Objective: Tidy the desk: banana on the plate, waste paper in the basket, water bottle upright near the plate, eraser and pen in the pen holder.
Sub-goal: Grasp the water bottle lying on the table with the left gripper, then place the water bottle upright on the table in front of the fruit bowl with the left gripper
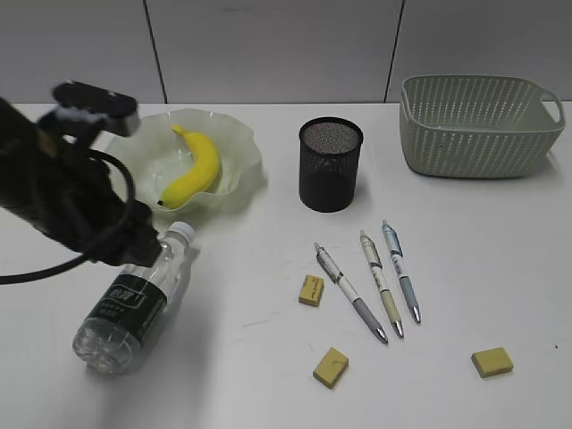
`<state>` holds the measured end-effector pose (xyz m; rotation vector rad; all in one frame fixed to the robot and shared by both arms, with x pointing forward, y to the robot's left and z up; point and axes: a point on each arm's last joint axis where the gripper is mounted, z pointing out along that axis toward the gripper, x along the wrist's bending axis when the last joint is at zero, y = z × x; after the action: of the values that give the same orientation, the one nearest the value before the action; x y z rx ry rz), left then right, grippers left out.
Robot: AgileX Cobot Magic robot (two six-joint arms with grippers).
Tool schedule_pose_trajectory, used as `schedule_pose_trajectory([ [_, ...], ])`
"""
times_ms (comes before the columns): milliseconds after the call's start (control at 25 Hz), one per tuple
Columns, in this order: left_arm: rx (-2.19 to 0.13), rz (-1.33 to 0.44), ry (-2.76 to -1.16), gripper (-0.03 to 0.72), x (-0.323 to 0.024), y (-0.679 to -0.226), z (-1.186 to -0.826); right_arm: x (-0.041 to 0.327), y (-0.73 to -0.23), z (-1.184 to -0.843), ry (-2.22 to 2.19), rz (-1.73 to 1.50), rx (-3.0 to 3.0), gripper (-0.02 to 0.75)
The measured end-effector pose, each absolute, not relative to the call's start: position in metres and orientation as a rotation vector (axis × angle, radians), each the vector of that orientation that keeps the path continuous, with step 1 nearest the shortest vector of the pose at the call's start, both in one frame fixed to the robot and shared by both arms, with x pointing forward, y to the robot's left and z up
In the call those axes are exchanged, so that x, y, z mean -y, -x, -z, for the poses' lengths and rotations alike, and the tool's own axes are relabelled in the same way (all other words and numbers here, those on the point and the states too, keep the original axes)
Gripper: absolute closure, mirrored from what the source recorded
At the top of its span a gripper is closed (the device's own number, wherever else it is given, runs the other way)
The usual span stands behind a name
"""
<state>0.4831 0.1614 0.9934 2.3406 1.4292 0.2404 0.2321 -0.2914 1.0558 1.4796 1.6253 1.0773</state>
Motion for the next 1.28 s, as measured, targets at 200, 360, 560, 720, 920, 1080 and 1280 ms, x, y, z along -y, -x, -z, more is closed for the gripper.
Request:
schedule_pose_trajectory([
  [200, -1.484, -0.205, -2.474, 0.088, -0.129, -0.519, -0.959, 0.291, -0.232, -1.056, -1.48, -1.077, -1.625, 0.346],
  [360, -1.508, -0.201, -2.507, 0.076, -0.12, -0.537, -0.94, 0.291, -0.232, -1.056, -1.48, -1.077, -1.625, 0.352],
  [560, -1.544, -0.257, -2.564, 0.094, -0.121, -0.546, -0.917, 0.291, -0.232, -1.056, -1.478, -1.077, -1.626, 0.354],
  [720, -1.555, -0.262, -2.58, 0.23, -0.121, -0.547, -0.911, 0.291, -0.232, -1.056, -1.478, -1.077, -1.626, 0.354],
  [920, -1.576, -0.235, -2.536, 0.325, -0.122, -0.542, -0.915, 0.291, -0.232, -1.056, -1.478, -1.077, -1.626, 0.354],
  [1080, -1.507, -0.278, -2.278, 0.325, -0.135, -0.51, -0.938, 0.291, -0.232, -1.056, -1.478, -1.077, -1.626, 0.354],
  [1280, -1.188, -0.517, -1.792, 0.326, -0.169, -0.46, -0.975, 0.291, -0.232, -1.056, -1.478, -1.077, -1.626, 0.354],
])
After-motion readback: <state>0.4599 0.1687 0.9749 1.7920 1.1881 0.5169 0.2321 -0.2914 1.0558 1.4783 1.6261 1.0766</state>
